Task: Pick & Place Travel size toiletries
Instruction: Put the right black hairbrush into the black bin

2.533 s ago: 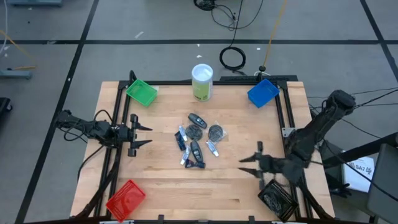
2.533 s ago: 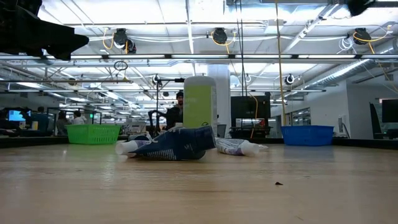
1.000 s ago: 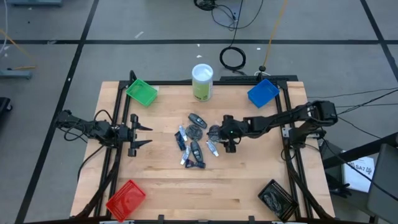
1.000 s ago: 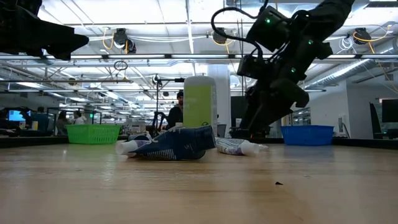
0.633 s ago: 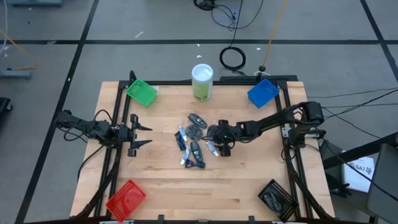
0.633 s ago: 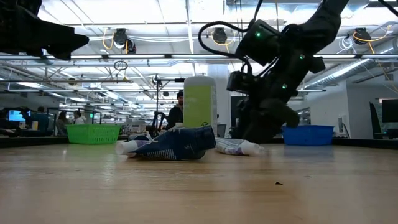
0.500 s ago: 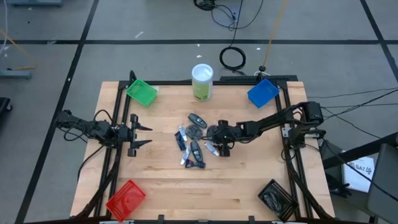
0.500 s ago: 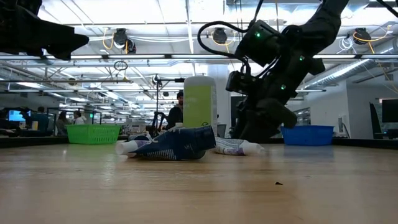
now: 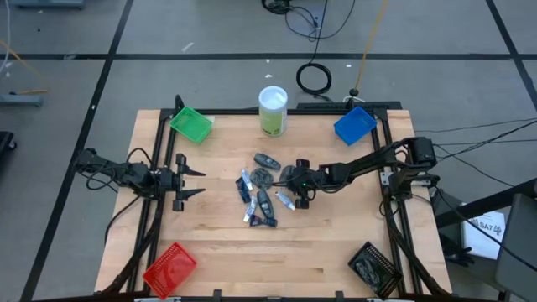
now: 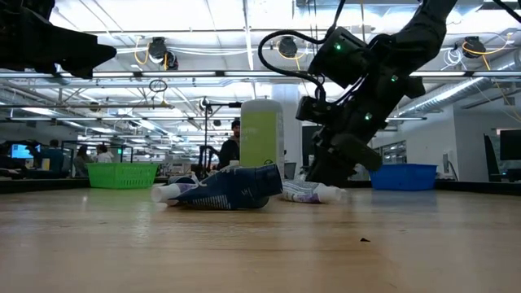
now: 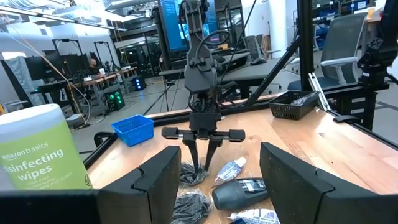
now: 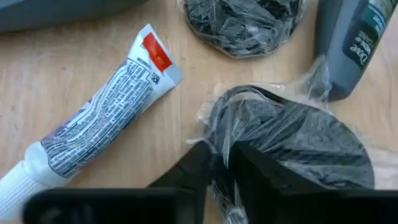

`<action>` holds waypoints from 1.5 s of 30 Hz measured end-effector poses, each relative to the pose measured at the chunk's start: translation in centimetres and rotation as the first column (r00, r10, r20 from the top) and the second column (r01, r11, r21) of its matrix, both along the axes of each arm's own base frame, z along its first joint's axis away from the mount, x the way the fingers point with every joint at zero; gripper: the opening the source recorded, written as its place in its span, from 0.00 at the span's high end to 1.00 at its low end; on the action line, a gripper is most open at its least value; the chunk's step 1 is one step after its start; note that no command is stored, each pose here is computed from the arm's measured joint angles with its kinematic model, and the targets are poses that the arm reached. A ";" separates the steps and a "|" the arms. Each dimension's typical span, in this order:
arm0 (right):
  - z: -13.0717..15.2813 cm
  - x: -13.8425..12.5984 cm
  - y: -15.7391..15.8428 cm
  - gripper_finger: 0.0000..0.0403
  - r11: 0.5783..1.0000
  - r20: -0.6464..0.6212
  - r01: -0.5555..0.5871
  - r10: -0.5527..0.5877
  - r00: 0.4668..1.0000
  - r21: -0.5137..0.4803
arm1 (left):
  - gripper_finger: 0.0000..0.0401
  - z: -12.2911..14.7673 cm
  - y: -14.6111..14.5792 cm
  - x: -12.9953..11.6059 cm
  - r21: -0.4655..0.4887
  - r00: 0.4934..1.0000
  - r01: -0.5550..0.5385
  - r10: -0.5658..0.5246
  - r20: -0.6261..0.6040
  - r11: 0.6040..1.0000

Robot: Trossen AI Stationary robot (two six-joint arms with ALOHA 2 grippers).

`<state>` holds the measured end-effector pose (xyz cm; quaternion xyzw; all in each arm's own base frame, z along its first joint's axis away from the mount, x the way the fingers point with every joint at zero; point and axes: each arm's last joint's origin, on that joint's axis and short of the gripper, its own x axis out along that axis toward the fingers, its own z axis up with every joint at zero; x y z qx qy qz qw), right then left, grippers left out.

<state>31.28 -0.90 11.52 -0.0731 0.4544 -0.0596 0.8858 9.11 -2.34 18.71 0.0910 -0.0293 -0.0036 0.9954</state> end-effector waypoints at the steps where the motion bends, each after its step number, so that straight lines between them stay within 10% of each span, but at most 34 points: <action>1: 0.0 0.0 0.0 0.90 1.000 0.005 0.004 -0.004 1.000 0.003 | 0.46 0.0 0.0 0.0 0.001 1.000 0.000 0.000 0.000 1.000; 32: 11.3 -5.0 5.8 1.00 0.996 0.314 0.039 -0.063 0.947 0.080 | 0.46 0.0 0.0 0.0 0.000 1.000 0.000 0.000 0.003 1.000; 45: 10.7 -6.2 6.5 1.00 0.996 0.368 0.056 -0.078 0.926 0.070 | 0.46 0.0 0.0 0.0 -0.002 1.000 0.000 0.000 0.004 1.000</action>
